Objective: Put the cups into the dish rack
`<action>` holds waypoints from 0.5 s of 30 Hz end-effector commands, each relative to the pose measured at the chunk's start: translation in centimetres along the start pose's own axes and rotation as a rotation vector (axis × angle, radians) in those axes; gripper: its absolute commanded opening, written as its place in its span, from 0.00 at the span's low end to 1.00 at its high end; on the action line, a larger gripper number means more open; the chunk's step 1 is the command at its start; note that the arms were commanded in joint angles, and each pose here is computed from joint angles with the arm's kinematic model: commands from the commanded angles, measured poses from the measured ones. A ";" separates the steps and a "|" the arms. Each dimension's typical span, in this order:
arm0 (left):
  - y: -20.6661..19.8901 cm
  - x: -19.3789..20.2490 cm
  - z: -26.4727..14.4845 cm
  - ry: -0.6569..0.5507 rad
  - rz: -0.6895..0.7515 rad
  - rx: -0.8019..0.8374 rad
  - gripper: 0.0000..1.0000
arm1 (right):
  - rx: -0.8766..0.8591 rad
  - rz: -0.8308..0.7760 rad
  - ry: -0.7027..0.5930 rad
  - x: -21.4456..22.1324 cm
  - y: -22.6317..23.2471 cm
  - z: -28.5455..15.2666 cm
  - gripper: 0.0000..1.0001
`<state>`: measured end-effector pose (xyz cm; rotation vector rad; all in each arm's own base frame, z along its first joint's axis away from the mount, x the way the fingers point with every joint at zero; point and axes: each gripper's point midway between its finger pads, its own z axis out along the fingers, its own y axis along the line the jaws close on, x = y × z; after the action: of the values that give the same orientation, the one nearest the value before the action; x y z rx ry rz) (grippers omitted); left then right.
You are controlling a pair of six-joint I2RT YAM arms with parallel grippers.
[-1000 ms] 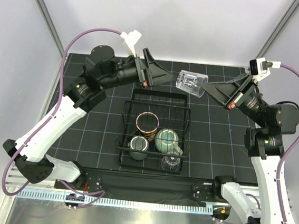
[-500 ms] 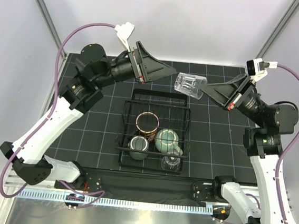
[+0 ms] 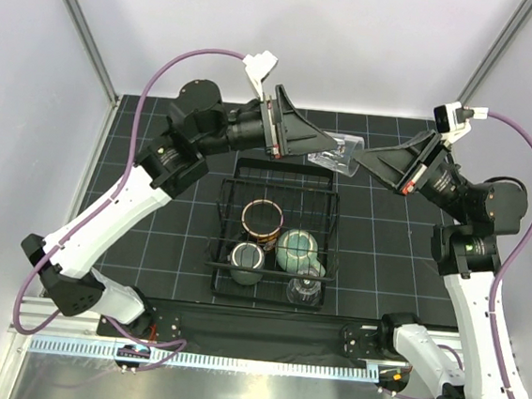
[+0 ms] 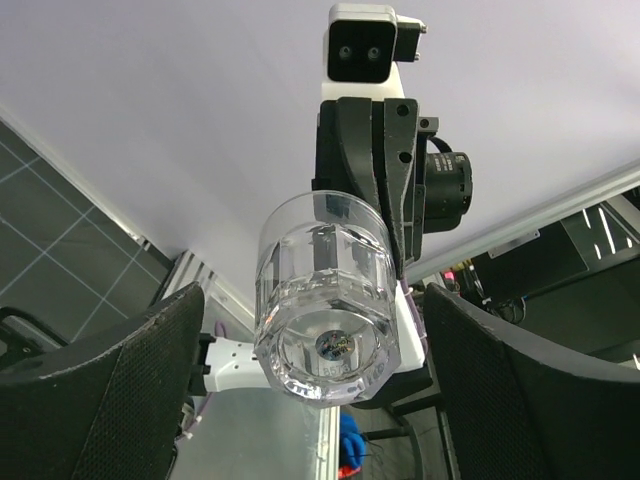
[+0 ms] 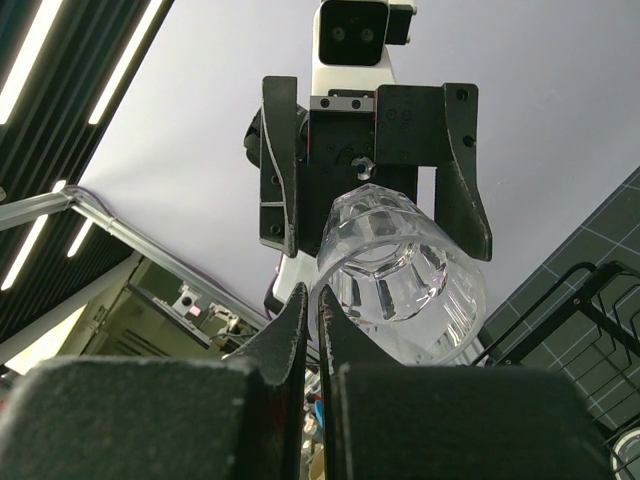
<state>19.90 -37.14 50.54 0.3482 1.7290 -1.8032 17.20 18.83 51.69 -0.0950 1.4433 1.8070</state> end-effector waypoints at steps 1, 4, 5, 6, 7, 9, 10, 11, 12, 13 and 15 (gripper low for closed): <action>-3.9 -0.6 -0.4 -0.005 0.051 0.106 0.86 | -0.054 -0.054 0.008 0.3 2.0 -0.1 0.04; -3.8 -0.4 -0.4 0.002 0.042 0.104 0.80 | -0.049 -0.050 0.003 0.3 1.8 -0.2 0.04; -3.8 -0.3 -0.4 0.008 0.039 0.104 0.78 | -0.049 -0.050 0.001 0.3 1.8 -0.2 0.04; -3.7 -0.3 -0.5 0.011 0.035 0.104 0.71 | -0.046 -0.043 0.002 0.3 1.6 -0.2 0.04; -3.7 -0.1 -0.4 0.018 0.023 0.103 0.65 | -0.046 -0.046 0.002 0.4 1.6 -0.2 0.04; -3.7 0.0 -0.4 0.026 0.013 0.105 0.36 | -0.042 -0.046 0.003 0.4 1.3 -0.3 0.04; -3.6 0.1 -0.4 0.029 0.008 0.101 0.21 | -0.042 -0.052 0.004 0.5 1.3 -0.3 0.04; -3.4 0.3 -0.5 0.036 -0.003 0.082 0.10 | -0.025 -0.040 0.009 0.5 1.0 -0.3 0.05; -3.3 0.2 -0.5 0.032 -0.001 0.068 0.00 | -0.014 -0.073 0.013 0.5 0.8 -0.2 0.10; -3.1 0.2 -0.7 0.031 0.002 0.051 0.00 | 0.000 -0.086 0.015 0.5 0.8 -0.3 0.20; -1.7 0.8 -1.1 0.054 0.007 -0.035 0.00 | 0.080 -0.126 0.020 0.4 -0.1 -0.4 0.49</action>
<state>19.00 -37.30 50.31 0.3560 1.7918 -1.8222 17.38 18.85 50.88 -0.0956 1.4752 1.7613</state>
